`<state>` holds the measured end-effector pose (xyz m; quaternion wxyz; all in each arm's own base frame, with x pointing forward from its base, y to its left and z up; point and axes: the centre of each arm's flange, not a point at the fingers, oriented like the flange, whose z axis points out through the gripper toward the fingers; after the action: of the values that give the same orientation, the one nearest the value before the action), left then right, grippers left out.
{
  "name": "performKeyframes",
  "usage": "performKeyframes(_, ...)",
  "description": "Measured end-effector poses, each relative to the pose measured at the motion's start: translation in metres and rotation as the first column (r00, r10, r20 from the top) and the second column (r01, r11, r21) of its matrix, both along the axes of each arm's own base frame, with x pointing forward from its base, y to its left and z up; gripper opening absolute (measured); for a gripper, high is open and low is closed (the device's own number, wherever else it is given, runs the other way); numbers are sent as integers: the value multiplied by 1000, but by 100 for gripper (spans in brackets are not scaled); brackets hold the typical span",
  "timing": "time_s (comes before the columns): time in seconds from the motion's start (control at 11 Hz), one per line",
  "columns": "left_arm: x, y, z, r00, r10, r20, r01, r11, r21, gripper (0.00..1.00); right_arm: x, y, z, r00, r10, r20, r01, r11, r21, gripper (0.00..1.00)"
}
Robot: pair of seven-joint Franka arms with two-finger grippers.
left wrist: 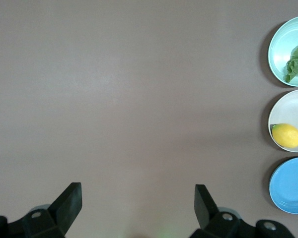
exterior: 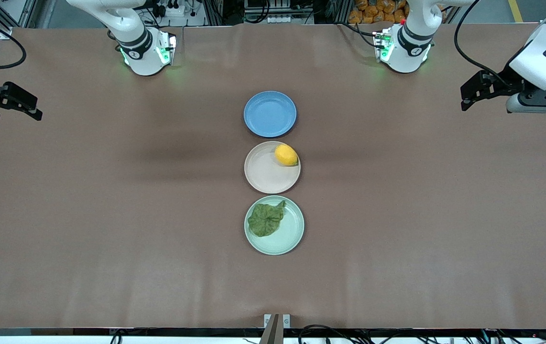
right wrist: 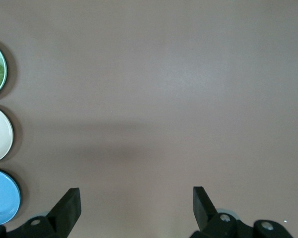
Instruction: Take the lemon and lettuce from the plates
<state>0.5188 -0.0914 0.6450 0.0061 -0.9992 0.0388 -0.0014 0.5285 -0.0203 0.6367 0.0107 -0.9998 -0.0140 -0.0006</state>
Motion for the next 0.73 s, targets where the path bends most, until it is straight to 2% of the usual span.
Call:
performKeyframes(0.45,1,0,-2,1000,0,-4,0,1000,1,100,0,0,-3,1000,0,-6,0,1000,0,100)
performKeyframes(0.73,7,-2,-14,999,12,-30,-12,1000,5,100,1,5,-10,1000,9,-20,-9,1000,1,100)
